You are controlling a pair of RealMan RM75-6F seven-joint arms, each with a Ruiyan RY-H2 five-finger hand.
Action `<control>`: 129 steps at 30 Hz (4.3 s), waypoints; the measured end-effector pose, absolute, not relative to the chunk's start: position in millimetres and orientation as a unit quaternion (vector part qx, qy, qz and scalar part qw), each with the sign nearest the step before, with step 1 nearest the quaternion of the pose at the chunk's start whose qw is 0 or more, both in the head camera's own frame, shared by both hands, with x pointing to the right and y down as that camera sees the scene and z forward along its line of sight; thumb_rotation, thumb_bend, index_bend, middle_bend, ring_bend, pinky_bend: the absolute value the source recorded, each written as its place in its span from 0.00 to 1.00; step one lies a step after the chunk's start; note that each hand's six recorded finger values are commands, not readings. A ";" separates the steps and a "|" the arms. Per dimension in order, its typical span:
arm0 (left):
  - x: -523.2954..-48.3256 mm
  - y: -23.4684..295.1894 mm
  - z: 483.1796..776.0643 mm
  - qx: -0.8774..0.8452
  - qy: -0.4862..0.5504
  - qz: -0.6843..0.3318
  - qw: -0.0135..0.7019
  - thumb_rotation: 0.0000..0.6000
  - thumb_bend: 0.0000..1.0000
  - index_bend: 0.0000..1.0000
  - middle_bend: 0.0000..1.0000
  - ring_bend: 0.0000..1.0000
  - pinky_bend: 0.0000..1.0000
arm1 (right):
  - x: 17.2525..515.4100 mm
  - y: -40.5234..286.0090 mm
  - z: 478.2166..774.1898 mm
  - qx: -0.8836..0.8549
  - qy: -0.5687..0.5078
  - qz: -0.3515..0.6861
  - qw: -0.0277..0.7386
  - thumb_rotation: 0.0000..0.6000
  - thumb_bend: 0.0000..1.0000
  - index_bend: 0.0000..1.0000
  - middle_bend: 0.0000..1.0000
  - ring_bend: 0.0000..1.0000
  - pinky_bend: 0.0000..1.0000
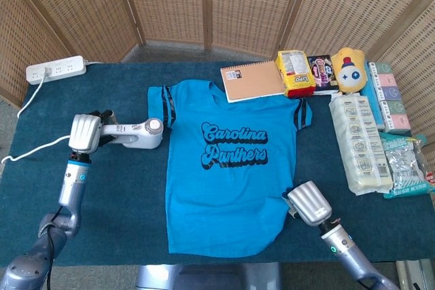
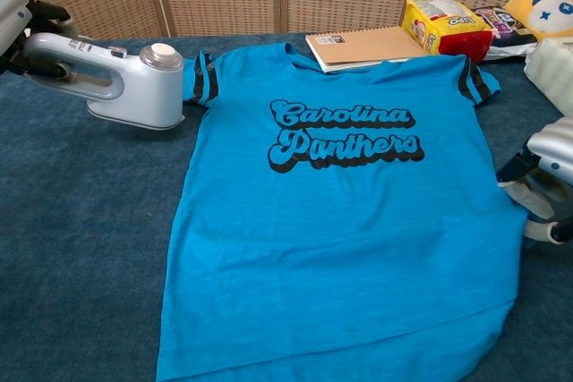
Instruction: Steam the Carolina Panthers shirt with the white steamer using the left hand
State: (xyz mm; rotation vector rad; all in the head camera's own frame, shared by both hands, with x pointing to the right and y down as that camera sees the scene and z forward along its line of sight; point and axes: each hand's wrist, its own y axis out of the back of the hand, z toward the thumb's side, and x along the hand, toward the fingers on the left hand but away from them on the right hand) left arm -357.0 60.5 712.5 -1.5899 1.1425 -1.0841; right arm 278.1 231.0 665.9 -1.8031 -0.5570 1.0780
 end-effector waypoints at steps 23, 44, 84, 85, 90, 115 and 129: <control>-378.3 87.1 732.9 -0.647 0.422 -0.481 0.415 1.00 0.40 0.67 0.66 0.57 0.69 | 278.6 230.5 665.4 -0.734 -0.228 0.439 0.466 1.00 0.37 0.81 0.74 0.76 0.78; -390.3 95.6 751.8 -0.641 0.402 -0.534 0.377 1.00 0.28 0.06 0.20 0.15 0.33 | 279.3 229.2 664.0 -0.732 -0.230 0.440 0.466 1.00 0.37 0.81 0.74 0.76 0.78; -372.5 116.9 722.9 -0.671 0.424 -0.471 0.385 1.00 0.24 0.00 0.01 0.00 0.15 | 275.4 228.8 663.1 -0.734 -0.230 0.434 0.469 1.00 0.37 0.81 0.74 0.76 0.79; -372.0 118.0 721.7 -0.673 0.424 -0.469 0.384 1.00 0.24 0.00 0.01 0.00 0.15 | 275.3 228.9 663.0 -0.734 -0.230 0.434 0.469 1.00 0.37 0.81 0.74 0.76 0.79; -369.9 123.2 718.1 -0.682 0.420 -0.465 0.377 1.00 0.24 0.00 0.01 0.00 0.15 | 275.1 229.4 662.6 -0.734 -0.231 0.433 0.469 1.00 0.37 0.81 0.74 0.76 0.78; -373.9 132.0 667.4 -0.694 0.435 -0.432 0.377 0.87 0.21 0.00 0.01 0.00 0.15 | 298.7 240.0 661.3 -0.719 -0.180 0.483 0.466 1.00 0.38 0.25 0.37 0.35 0.38; -391.1 150.9 642.1 -0.683 0.442 -0.454 0.363 0.87 0.21 0.00 0.01 0.00 0.15 | 317.3 236.6 644.9 -0.714 -0.211 0.485 0.459 1.00 0.39 0.23 0.36 0.34 0.39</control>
